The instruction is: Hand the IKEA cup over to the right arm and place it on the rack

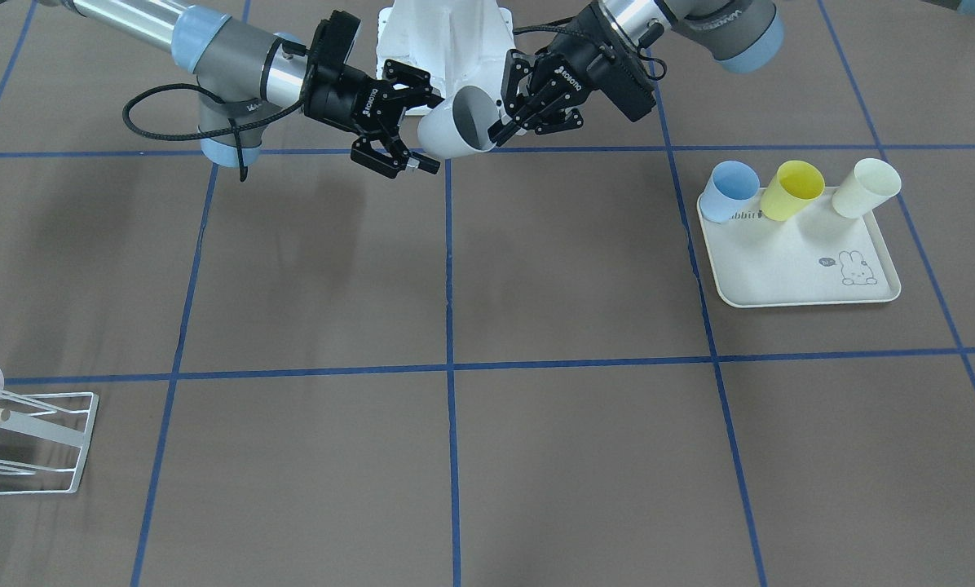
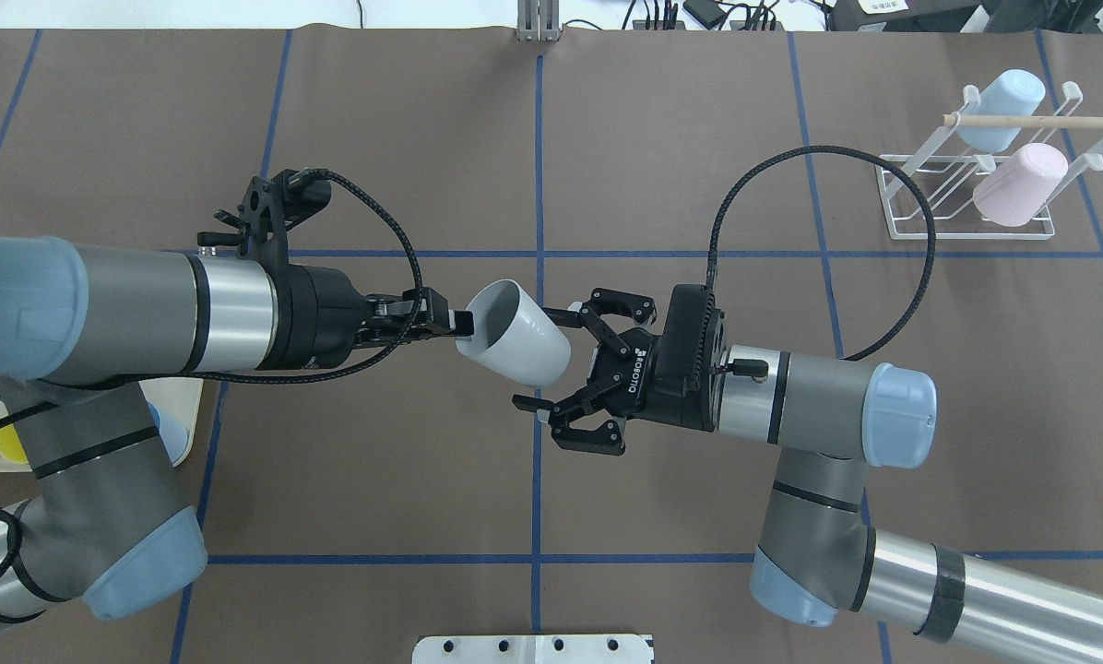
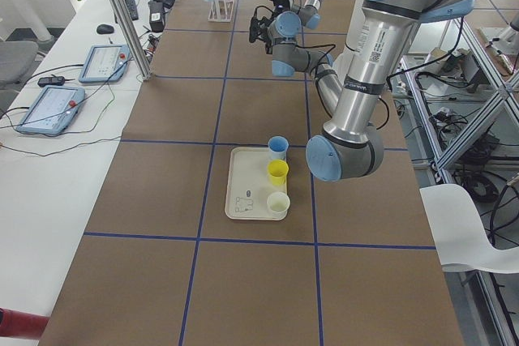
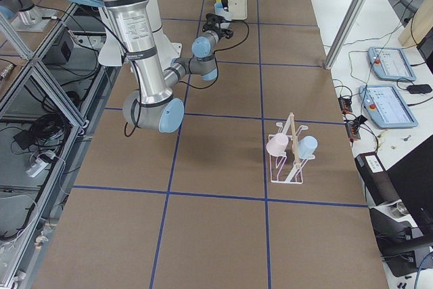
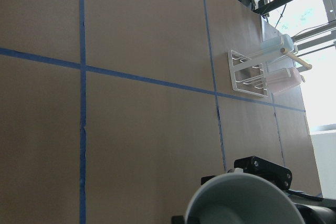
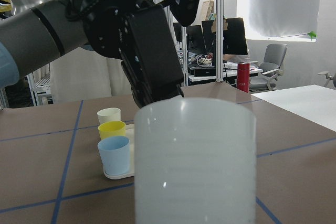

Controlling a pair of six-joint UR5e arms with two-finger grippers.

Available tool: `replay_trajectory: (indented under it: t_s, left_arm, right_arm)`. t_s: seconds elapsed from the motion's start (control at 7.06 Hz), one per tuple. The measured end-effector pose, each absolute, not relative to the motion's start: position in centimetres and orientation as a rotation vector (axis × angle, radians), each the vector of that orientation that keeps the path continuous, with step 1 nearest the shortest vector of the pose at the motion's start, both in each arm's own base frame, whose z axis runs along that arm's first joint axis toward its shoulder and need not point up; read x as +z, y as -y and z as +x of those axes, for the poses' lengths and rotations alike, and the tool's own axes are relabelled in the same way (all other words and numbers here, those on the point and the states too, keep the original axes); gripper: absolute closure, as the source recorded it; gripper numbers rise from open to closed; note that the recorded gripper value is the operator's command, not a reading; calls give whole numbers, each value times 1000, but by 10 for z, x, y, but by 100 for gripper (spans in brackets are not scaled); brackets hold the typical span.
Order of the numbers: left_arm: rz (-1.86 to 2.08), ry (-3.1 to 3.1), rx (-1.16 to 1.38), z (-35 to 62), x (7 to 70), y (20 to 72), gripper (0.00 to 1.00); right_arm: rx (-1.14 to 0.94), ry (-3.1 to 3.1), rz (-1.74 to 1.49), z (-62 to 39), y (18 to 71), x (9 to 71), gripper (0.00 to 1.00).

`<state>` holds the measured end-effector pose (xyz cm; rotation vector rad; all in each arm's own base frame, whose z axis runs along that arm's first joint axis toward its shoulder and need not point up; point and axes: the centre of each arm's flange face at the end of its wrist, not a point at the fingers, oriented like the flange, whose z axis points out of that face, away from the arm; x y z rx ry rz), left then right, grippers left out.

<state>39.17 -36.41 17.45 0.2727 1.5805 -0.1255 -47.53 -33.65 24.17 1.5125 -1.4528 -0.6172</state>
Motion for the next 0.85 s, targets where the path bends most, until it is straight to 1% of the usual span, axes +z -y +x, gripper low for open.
replay_trajectory:
  t_s: [0.14, 0.28, 0.43, 0.57, 0.85]
  left_arm:
    - [272, -1580, -125, 392, 175, 364, 100]
    - [272, -1581, -125, 392, 175, 364, 85]
    - [271, -1581, -124, 391, 175, 364, 14]
    - [274, -1583, -122, 391, 175, 364, 0]
    - [288, -1585, -121, 385, 173, 364, 0]
  right_arm:
    - [-616, 1456, 1515, -474, 336, 240, 25]
    - [-615, 1460, 1517, -474, 335, 239, 40]
    - [-615, 1461, 1518, -473, 334, 238, 51]
    - [-616, 1461, 1517, -473, 334, 239, 61]
    - [-617, 1455, 1510, -472, 334, 243, 75]
